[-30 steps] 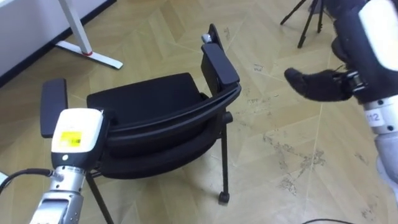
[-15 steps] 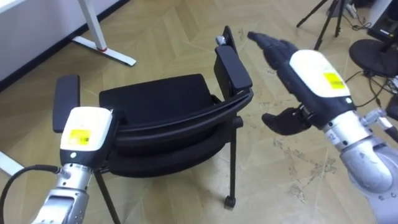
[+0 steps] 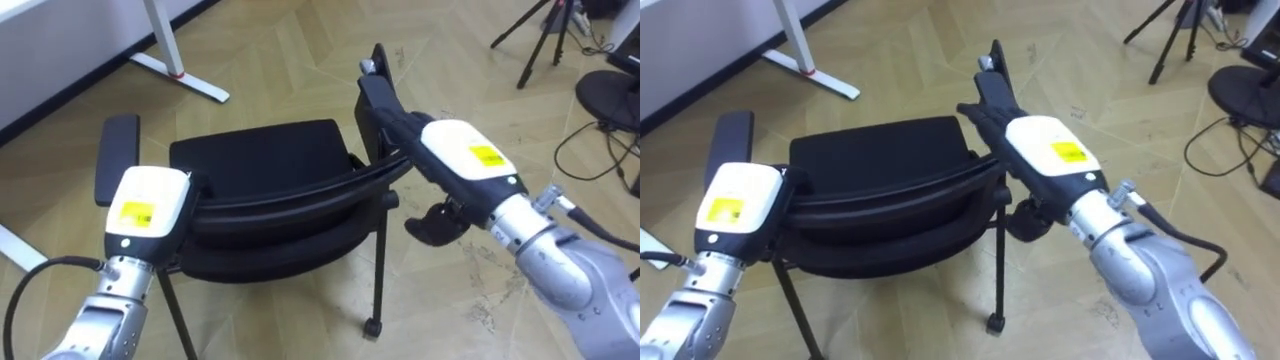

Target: Push chair

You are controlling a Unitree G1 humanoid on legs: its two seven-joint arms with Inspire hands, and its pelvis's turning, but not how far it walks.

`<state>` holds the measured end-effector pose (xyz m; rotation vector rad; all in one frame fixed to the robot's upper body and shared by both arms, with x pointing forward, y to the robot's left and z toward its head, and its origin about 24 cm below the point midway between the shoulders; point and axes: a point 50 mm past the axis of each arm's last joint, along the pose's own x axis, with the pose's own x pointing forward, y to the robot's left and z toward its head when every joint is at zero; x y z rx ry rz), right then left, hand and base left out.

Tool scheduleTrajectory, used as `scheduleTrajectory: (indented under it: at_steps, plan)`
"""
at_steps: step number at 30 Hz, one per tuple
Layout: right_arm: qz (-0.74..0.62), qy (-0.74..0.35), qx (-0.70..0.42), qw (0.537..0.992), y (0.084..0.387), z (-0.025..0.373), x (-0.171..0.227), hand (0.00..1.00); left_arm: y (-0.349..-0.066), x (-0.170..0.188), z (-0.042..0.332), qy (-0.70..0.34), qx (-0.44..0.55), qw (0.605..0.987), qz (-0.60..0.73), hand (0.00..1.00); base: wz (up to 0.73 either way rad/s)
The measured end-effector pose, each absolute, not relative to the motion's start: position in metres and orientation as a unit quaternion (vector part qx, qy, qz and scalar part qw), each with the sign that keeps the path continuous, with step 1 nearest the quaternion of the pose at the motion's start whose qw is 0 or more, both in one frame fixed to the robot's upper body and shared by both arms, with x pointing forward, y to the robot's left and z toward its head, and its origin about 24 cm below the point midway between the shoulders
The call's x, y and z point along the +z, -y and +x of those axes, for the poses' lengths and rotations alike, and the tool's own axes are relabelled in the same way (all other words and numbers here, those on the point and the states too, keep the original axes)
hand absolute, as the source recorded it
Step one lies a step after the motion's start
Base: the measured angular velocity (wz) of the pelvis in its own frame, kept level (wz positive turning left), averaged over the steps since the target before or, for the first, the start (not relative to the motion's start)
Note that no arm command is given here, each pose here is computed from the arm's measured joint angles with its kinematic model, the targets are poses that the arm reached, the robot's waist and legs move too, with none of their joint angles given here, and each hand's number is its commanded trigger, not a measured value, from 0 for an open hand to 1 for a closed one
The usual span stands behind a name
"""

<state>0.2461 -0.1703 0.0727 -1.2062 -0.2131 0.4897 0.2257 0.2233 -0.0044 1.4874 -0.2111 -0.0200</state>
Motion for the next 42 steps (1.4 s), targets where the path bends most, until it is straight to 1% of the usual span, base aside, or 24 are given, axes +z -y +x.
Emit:
scheduleTrajectory:
  at_steps: [7, 12, 18, 21, 23, 25, 30, 33, 39, 42]
  plan:
    - [-0.596, 0.073, 0.213, 0.771, 0.177, 0.258, 0.062, 0.00, -0.217, -0.004, 0.229, 0.105, -0.018, 0.731, 0.674, 1.00, 0.07]
    - [-0.599, 0.076, 0.196, 0.772, 0.179, 0.259, 0.060, 0.00, -0.211, -0.005, 0.229, 0.112, -0.024, 0.732, 0.672, 1.00, 0.13]
    - [-0.626, 0.074, 0.192, 0.752, 0.173, 0.261, 0.046, 0.00, -0.205, -0.007, 0.230, 0.117, -0.032, 0.733, 0.669, 1.00, -0.01]
    - [-0.627, 0.073, 0.187, 0.753, 0.170, 0.264, 0.042, 0.00, -0.203, -0.008, 0.229, 0.117, -0.035, 0.734, 0.668, 1.00, 0.03]
    - [-0.628, 0.064, 0.181, 0.754, 0.172, 0.268, 0.037, 0.00, -0.201, -0.008, 0.229, 0.116, -0.036, 0.736, 0.667, 1.00, 0.13]
    - [-0.644, 0.064, 0.172, 0.742, 0.174, 0.270, 0.036, 0.00, -0.198, -0.009, 0.230, 0.117, -0.039, 0.736, 0.666, 1.00, 0.18]
    - [-0.643, 0.057, 0.165, 0.746, 0.171, 0.269, 0.025, 0.00, -0.191, -0.008, 0.233, 0.125, -0.048, 0.736, 0.664, 1.00, 0.14]
    - [-0.655, 0.046, 0.170, 0.735, 0.170, 0.268, 0.018, 0.00, -0.187, -0.007, 0.235, 0.133, -0.053, 0.735, 0.662, 1.00, 0.06]
    - [-0.654, 0.060, 0.181, 0.732, 0.160, 0.264, 0.011, 0.00, -0.183, -0.006, 0.236, 0.138, -0.059, 0.733, 0.663, 1.00, 0.02]
    - [-0.653, 0.059, 0.179, 0.733, 0.160, 0.265, 0.009, 0.00, -0.183, -0.006, 0.237, 0.141, -0.060, 0.731, 0.665, 1.00, 0.05]
